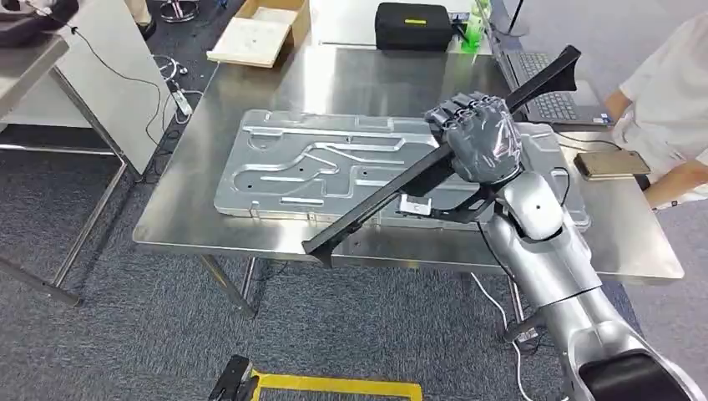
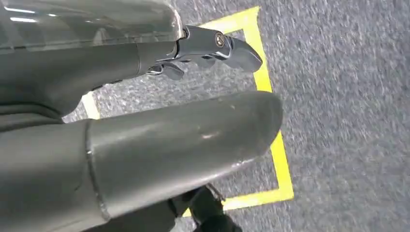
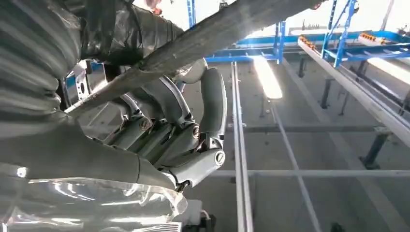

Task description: Take the parts from the cabinet and place them on the table.

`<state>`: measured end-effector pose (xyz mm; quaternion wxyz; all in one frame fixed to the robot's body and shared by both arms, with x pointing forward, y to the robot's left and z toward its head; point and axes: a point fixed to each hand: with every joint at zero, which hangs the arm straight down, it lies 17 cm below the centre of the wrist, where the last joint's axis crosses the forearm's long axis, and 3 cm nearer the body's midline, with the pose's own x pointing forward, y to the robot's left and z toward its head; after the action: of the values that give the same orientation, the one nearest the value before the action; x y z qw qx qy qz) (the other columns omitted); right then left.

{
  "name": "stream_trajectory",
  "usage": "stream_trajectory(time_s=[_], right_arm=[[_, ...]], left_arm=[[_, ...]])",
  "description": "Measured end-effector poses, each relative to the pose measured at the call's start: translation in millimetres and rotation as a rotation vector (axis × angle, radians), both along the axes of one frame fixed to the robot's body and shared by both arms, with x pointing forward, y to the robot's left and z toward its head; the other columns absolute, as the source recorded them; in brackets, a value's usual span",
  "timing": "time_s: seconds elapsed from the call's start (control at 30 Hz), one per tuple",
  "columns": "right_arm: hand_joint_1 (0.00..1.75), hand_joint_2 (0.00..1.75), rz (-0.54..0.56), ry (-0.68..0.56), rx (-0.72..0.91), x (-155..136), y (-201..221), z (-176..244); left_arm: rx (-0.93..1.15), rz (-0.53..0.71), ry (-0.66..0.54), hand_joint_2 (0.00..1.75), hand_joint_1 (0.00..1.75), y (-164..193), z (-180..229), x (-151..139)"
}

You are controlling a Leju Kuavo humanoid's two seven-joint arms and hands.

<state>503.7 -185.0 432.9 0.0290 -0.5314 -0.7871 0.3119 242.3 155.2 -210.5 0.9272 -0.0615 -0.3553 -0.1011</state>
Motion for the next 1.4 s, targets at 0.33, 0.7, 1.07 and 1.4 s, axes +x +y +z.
stream_trajectory(time_s=[0.33, 0.7, 1.07, 1.4], right_arm=[[1.75, 1.75, 0.001, 0.002, -0.005, 0.9, 1.2, -1.0], [1.75, 1.75, 0.002, -0.01, -0.006, 1.0, 1.9, 5.2], [1.75, 1.75, 0.0, 0.0, -0.007, 2.6, 1.2, 0.4], [1.75, 1.75, 0.0, 0.007, -0.007, 2.7, 1.1, -3.3]], left_arm=[[-0.001, -0.002, 0.001, 0.0, 0.0, -0.5, -0.6, -2.0], [-0.002, -0.001, -0.01, 0.0, 0.0, -0.4, 1.8, 3.4], [-0.003, -0.002, -0.007, 0.0, 0.0, -1.5, 1.1, 1.0], [-0.002, -0.001, -0.004, 0.0, 0.0, -0.4, 0.0, -1.3]])
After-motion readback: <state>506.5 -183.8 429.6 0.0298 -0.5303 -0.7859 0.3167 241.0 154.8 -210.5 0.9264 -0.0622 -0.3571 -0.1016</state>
